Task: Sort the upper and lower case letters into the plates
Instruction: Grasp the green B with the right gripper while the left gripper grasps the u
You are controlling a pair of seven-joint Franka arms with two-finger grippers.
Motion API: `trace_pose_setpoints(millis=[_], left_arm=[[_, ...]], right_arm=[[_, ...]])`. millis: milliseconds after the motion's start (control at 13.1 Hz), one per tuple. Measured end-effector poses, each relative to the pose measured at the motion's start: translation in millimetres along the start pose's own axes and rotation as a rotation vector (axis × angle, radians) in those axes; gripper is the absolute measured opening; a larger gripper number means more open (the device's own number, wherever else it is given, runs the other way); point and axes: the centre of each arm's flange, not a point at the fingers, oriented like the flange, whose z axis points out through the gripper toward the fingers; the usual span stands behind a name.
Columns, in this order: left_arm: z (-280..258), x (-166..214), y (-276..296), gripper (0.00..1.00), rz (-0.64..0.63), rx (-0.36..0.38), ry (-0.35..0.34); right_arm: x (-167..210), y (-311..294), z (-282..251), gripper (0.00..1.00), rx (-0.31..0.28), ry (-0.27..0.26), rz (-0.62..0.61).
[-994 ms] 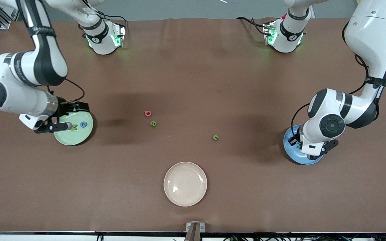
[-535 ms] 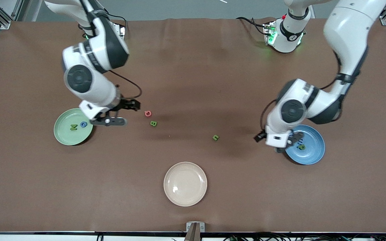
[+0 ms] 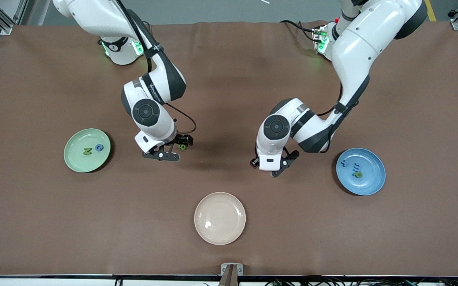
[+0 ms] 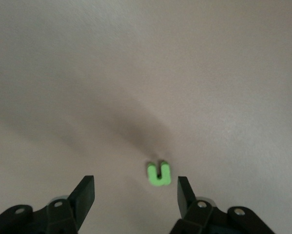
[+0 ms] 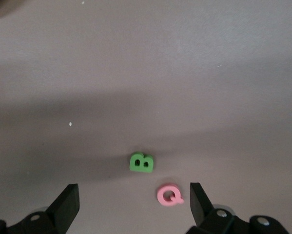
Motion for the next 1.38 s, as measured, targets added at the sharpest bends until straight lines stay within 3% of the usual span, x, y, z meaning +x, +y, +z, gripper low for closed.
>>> trace_pose_setpoints(millis=[229,688,841,918,1147,1300,1377], left_arm=[[29,-7,5,0.65,-0.013,-0.002,0.031],[42,-17,11,0.55,-0.015,-0.010,0.025],[39,-15,13,0.32,-0.014,-0.022,0.027],[38,-13,13,0.26,-0.013,-0.024,0.031],[22,21,12,0.26,-0.013,-0.043,0.050],[-6,62,2,0.26,0.010,-0.025,0.075],[-23,84,-8,0.26,0.030,-0.003,0.087]], right_arm=[[-17,-10,35,1.00,-0.007,0.007,0.034],[-20,-6,72,0.98,-0.022,0.006,0.082],[-21,-9,91,0.95,-0.017,0.021,0.091],[-21,-9,97,0.93,-0.015,0.025,0.094],[-20,-10,97,0.85,-0.012,0.030,0.095],[-20,-13,95,0.68,-0.008,0.034,0.093],[-20,-13,95,0.68,-0.008,0.033,0.093]])
